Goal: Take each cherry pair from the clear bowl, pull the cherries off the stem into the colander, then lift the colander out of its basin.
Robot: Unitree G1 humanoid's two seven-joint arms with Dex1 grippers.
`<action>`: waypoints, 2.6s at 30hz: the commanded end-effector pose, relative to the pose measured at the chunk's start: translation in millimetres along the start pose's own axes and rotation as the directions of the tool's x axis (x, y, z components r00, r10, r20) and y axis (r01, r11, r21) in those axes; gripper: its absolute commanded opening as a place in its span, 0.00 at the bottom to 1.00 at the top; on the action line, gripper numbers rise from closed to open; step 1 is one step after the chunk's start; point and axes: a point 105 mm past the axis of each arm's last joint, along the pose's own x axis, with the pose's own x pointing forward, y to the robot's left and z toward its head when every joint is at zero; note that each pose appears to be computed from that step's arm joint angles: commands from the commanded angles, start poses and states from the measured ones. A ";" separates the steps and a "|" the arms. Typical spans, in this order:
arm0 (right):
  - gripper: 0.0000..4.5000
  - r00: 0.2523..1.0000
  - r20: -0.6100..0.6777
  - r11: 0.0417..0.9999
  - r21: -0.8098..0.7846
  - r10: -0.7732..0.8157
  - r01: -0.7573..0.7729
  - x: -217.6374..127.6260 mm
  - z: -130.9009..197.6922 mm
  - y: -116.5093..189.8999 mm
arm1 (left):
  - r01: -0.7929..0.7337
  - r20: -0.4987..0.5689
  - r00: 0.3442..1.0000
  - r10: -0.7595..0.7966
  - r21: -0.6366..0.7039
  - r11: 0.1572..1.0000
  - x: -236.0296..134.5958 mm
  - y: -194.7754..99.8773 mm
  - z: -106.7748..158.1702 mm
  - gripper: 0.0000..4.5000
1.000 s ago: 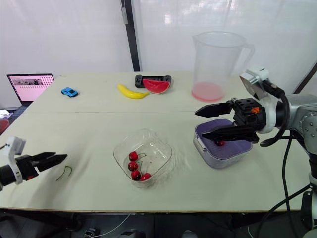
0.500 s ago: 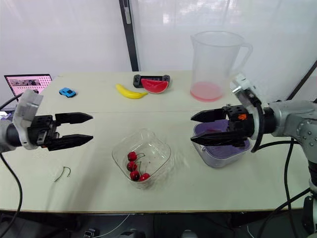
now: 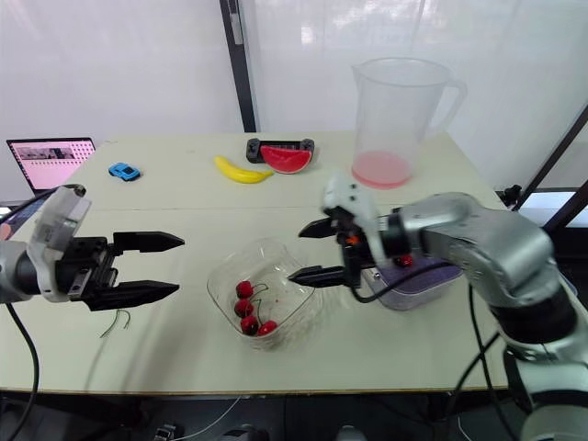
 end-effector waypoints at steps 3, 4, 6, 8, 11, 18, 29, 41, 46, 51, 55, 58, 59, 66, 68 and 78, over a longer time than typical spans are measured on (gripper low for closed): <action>1.00 0.989 -0.146 0.999 0.042 0.038 -0.032 32.5 2.3 -2.2 | -0.063 -0.017 0.998 0.064 0.051 0.997 -13.5 1.8 3.3 0.98; 1.00 0.986 -0.161 0.998 0.051 0.050 -0.042 37.8 3.0 -1.2 | -0.071 -0.019 0.997 0.072 0.049 0.996 -15.3 2.6 2.1 0.98; 1.00 0.975 -0.216 0.996 0.086 0.044 -0.026 51.7 -1.4 -3.4 | -0.086 -0.025 0.996 0.087 0.045 0.995 -17.8 3.3 -1.7 0.98; 1.00 0.956 -0.289 0.994 0.103 0.054 -0.025 59.9 -11.8 -1.1 | -0.096 -0.026 0.995 0.097 0.039 0.995 -19.2 3.5 -4.7 0.98; 1.00 0.934 -0.346 0.991 0.129 0.089 -0.047 64.9 -20.8 4.9 | -0.098 -0.040 0.994 0.100 0.038 0.994 -19.9 3.1 -9.2 0.98; 1.00 0.891 -0.442 0.988 0.148 0.106 -0.044 83.3 -34.7 5.9 | -0.092 -0.035 0.995 0.093 0.022 0.995 -17.0 2.7 -11.5 0.98; 1.00 0.844 -0.514 0.988 0.106 0.153 -0.114 104.7 -43.2 8.1 | -0.089 -0.022 0.996 0.089 0.021 0.996 -9.6 0.0 -15.6 0.98; 0.71 0.802 -0.574 0.986 0.074 0.164 -0.150 120.9 -55.3 -3.2 | -0.114 -0.013 0.993 0.114 0.021 0.993 -8.4 0.5 -17.2 1.00; 0.37 0.794 -0.584 0.985 0.066 0.169 -0.161 120.9 -55.1 -6.3 | -0.125 -0.020 0.992 0.126 0.025 0.992 -11.5 2.3 -17.2 1.00; 0.37 0.796 -0.585 0.985 0.045 0.159 -0.164 121.1 -50.7 -9.7 | -0.126 -0.011 0.992 0.126 0.030 0.992 -9.5 2.6 -16.8 1.00; 0.37 0.802 -0.577 0.986 0.035 0.154 -0.164 119.5 -46.6 -11.0 | -0.128 -0.007 0.992 0.128 0.035 0.991 -8.0 3.4 -16.4 1.00; 0.37 0.813 -0.561 0.985 0.035 0.157 -0.167 116.9 -41.2 -10.2 | -0.132 -0.004 0.991 0.132 0.037 0.991 -7.9 4.9 -16.0 1.00; 0.37 0.819 -0.551 0.985 0.035 0.159 -0.167 115.4 -37.9 -9.8 | -0.135 -0.002 0.991 0.135 0.038 0.990 -8.1 5.7 -15.5 1.00; 0.37 0.879 -0.438 0.980 0.039 0.191 -0.194 79.1 -6.5 -5.9 | -0.214 0.065 0.975 0.211 0.050 0.976 -9.7 23.9 -3.6 1.00; 0.37 0.901 -0.401 0.985 0.031 0.169 -0.171 70.3 0.3 -8.8 | -0.220 0.092 0.972 0.215 0.045 0.974 -9.5 26.8 1.4 1.00; 0.37 0.946 0.300 0.984 -0.082 -0.127 0.158 0.3 71.7 -34.7 | -0.227 0.163 0.961 0.224 0.005 0.974 0.0 52.2 26.1 1.00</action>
